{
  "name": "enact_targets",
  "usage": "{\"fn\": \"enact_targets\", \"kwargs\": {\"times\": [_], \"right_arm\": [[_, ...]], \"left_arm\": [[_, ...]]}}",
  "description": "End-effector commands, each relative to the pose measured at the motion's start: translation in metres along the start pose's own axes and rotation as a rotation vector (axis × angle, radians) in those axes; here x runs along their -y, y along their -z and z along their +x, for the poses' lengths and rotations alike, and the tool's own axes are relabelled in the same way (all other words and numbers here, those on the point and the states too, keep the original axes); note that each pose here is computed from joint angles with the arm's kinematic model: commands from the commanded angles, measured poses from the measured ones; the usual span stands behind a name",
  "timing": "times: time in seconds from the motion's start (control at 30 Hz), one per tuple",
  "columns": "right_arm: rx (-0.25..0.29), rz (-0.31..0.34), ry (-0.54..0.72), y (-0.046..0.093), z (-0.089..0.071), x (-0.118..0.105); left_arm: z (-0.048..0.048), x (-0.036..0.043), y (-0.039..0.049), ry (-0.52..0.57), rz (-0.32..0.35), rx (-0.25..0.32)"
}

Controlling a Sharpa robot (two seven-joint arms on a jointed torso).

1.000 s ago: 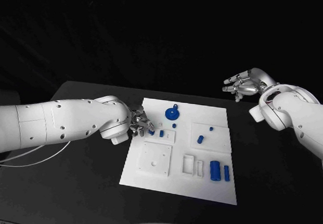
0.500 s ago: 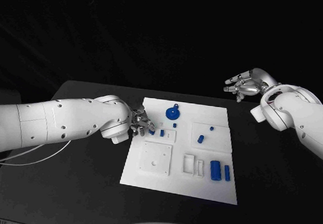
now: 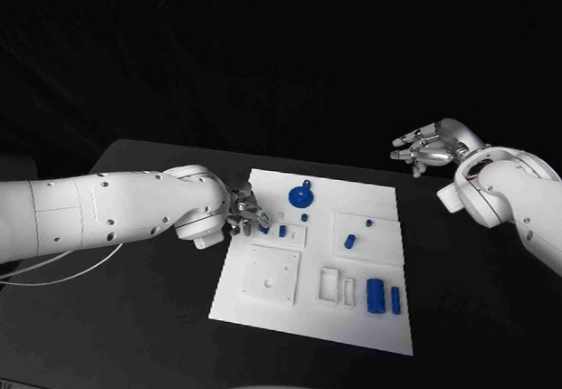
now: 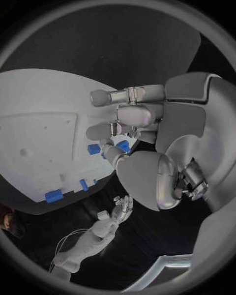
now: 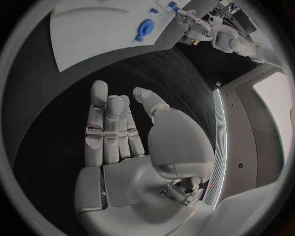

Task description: Assemble the parts on the task board

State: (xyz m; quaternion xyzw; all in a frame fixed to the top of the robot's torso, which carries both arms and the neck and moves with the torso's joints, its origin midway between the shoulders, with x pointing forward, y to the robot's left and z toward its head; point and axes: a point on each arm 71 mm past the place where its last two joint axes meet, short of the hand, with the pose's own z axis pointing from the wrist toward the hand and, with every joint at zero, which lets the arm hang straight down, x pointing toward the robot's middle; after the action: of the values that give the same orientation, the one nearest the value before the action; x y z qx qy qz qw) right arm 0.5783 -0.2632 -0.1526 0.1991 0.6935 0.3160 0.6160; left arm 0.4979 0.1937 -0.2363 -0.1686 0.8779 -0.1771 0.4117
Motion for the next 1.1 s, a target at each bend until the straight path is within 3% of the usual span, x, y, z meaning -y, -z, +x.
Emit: {"fn": "enact_targets", "kwargs": {"times": [0.03, 0.57, 1.1], "right_arm": [[-0.015, -0.004, 0.001, 0.0002, 0.0011, -0.0001], [-0.018, -0.005, 0.001, 0.0004, 0.0015, 0.0002], [-0.018, -0.004, 0.002, 0.0008, 0.001, 0.0013]], "left_arm": [[0.0042, -0.0048, -0.0011, -0.032, -0.024, -0.019], [0.0058, -0.0043, -0.0009, -0.058, -0.022, -0.036], [0.0118, -0.0018, -0.001, -0.094, -0.025, -0.098]]}}
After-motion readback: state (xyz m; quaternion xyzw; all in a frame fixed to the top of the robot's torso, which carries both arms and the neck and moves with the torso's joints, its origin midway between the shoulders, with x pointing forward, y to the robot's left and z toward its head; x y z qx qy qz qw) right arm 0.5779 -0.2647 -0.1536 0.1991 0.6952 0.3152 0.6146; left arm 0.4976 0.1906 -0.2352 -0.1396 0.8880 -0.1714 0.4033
